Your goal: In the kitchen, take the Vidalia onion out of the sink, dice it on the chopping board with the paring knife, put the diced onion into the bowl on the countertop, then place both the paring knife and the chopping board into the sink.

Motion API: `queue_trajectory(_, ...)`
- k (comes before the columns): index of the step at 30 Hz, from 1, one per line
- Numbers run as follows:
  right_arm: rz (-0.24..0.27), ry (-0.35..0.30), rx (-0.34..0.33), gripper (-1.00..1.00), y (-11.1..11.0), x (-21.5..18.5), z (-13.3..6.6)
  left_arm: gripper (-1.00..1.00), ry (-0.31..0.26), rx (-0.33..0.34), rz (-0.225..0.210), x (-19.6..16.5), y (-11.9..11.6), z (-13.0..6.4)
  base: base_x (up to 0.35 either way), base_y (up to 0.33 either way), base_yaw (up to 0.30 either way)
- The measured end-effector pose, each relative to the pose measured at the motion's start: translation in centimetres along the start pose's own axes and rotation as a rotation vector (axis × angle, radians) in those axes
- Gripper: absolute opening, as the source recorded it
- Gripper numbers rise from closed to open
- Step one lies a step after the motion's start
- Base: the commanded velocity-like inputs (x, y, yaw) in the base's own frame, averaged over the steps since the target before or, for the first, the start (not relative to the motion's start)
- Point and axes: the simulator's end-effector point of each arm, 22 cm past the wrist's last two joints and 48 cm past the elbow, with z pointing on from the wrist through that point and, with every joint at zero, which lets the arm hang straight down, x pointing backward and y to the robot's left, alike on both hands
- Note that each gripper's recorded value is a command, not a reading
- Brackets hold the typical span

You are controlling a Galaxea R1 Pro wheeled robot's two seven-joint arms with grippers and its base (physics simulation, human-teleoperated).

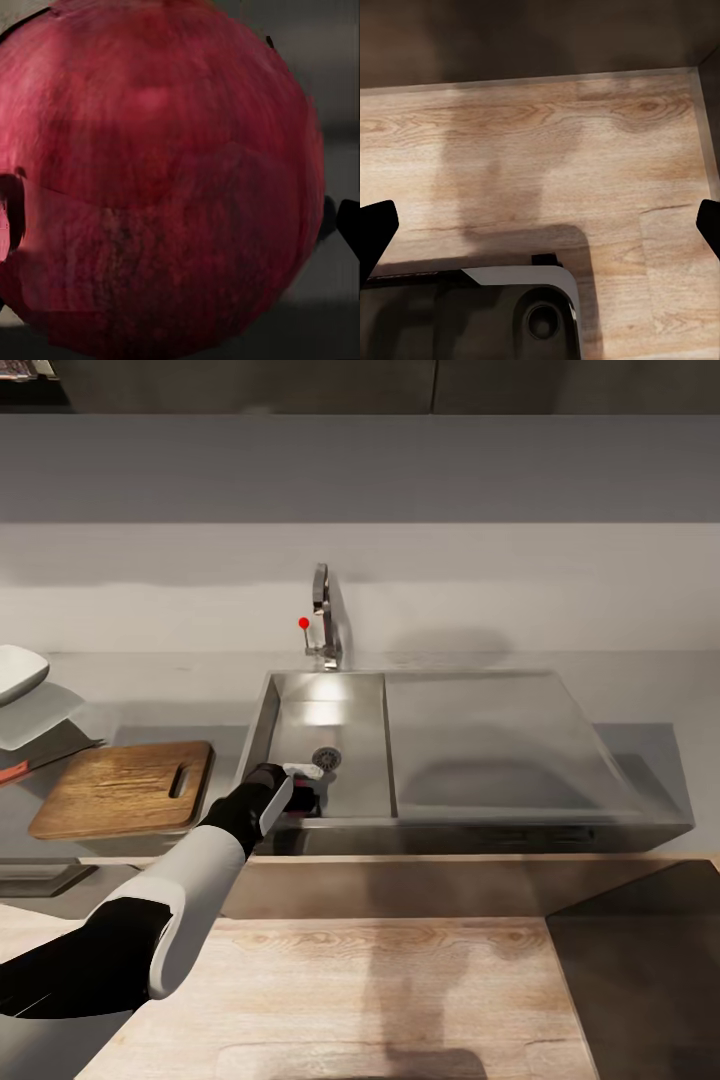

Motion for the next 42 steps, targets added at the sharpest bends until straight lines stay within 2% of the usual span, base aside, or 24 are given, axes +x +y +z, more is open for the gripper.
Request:
queue_trajectory(32, 0.007, 0.001, -0.003, 1.0, 0.49, 0.04, 0.0, 1.0, -0.003, 0.0, 0.002, -0.07, -0.05, 0.05, 0.012, 0.0, 0.0)
queue_trajectory(42, 0.0, 0.001, 0.0, 1.0, 0.04, 0.03, 0.03, 1.0, -0.002, 0.001, 0.003, -0.05, -0.06, 0.05, 0.0, 0.0, -0.007)
